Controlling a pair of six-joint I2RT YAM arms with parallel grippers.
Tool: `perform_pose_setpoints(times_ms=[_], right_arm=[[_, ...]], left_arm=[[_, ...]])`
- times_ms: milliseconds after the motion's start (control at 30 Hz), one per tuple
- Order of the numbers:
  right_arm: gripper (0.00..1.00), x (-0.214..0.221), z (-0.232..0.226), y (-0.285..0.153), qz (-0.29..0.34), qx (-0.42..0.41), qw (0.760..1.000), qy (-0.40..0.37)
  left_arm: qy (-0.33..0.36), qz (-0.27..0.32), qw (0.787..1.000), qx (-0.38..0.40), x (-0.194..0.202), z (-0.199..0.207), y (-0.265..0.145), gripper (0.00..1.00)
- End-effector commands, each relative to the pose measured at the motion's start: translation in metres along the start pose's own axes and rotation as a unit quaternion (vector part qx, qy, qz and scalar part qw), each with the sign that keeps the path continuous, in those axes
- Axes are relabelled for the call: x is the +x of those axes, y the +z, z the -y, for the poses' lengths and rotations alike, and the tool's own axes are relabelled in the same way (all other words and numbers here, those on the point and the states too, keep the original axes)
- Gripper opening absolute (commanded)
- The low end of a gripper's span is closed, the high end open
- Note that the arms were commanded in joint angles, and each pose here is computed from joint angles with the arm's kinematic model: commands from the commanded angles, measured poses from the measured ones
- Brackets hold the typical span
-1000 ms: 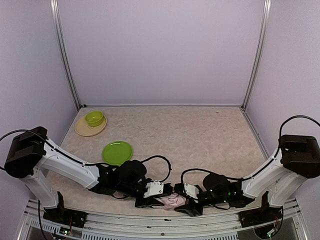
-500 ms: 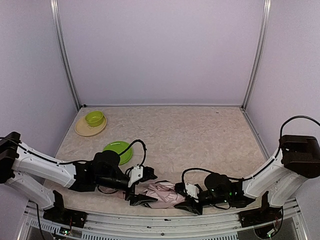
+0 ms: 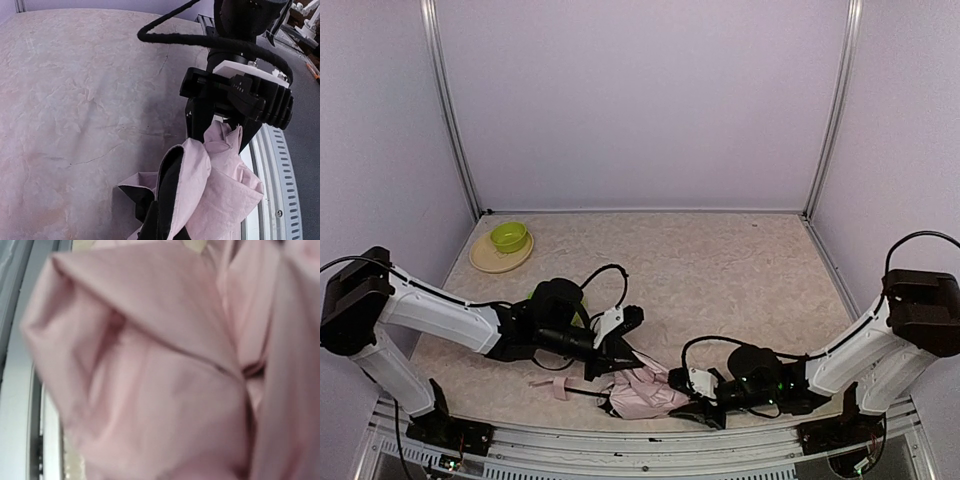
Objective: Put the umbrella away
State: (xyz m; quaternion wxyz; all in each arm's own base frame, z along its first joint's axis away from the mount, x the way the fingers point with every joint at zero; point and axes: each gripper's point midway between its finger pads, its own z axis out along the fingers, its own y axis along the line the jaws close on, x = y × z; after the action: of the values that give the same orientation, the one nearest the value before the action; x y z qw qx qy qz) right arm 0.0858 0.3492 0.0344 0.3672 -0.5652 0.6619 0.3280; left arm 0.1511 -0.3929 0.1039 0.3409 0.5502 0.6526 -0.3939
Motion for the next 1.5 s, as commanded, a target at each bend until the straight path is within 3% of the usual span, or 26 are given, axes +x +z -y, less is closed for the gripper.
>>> perform_pose_setpoints(times_ms=[0, 33, 233, 333, 467, 600, 733, 900, 1000, 1133, 1233, 1367, 1433, 1467], right_arm=[[0.06, 0.001, -0.009, 0.002, -0.016, -0.021, 1.0, -0.01], [0.0, 0.0, -0.009, 0.002, -0.017, -0.02, 1.0, -0.013], [0.0, -0.008, -0.009, -0.003, -0.015, -0.018, 0.999, -0.038], [0.0, 0.004, -0.007, -0.007, -0.033, -0.013, 0.999, -0.034], [0.0, 0.003, -0.007, -0.013, -0.025, -0.01, 0.999, -0.019], [0.0, -0.008, -0.011, -0.008, -0.025, -0.036, 0.999, 0.002], [0.0, 0.008, -0.011, -0.001, -0.067, -0.054, 0.995, 0.042], [0.0, 0.038, -0.008, 0.002, -0.124, -0.056, 0.984, 0.115], [0.0, 0.046, -0.006, 0.003, -0.14, -0.055, 0.976, 0.157], [0.0, 0.051, 0.002, -0.002, -0.151, -0.046, 0.962, 0.224], [0.0, 0.052, 0.003, -0.004, -0.157, -0.051, 0.953, 0.255], [0.0, 0.051, 0.0, -0.004, -0.163, -0.063, 0.945, 0.277], [0.0, 0.048, -0.001, -0.005, -0.159, -0.073, 0.939, 0.296], [0.0, 0.048, 0.0, -0.005, -0.16, -0.076, 0.936, 0.304]], left_arm=[[-0.071, 0.086, 0.994, 0.022, -0.029, -0.015, -0.027, 0.0], [-0.085, 0.078, 0.993, 0.009, -0.023, -0.025, -0.026, 0.0], [-0.194, -0.072, 0.975, -0.084, 0.068, -0.088, 0.003, 0.0], [-0.232, -0.094, 0.962, -0.113, 0.098, -0.106, -0.002, 0.0], [-0.232, -0.137, 0.959, -0.082, 0.12, -0.091, 0.005, 0.07], [-0.176, -0.187, 0.964, -0.068, 0.127, -0.063, 0.019, 0.2], [-0.134, -0.177, 0.965, -0.141, 0.1, -0.084, 0.009, 0.54], [-0.112, -0.1, 0.946, -0.288, 0.038, -0.13, -0.038, 0.77], [-0.116, -0.062, 0.92, -0.368, 0.014, -0.145, -0.071, 0.9], [-0.1, -0.026, 0.897, -0.431, -0.012, -0.142, -0.107, 0.93], [-0.062, -0.026, 0.899, -0.433, -0.02, -0.122, -0.111, 0.99], [-0.061, -0.019, 0.922, -0.381, -0.023, -0.102, -0.104, 0.99], [-0.001, -0.018, 0.946, -0.323, -0.032, -0.071, -0.088, 0.97], [0.024, -0.013, 0.948, -0.318, -0.037, -0.059, -0.085, 0.96]])
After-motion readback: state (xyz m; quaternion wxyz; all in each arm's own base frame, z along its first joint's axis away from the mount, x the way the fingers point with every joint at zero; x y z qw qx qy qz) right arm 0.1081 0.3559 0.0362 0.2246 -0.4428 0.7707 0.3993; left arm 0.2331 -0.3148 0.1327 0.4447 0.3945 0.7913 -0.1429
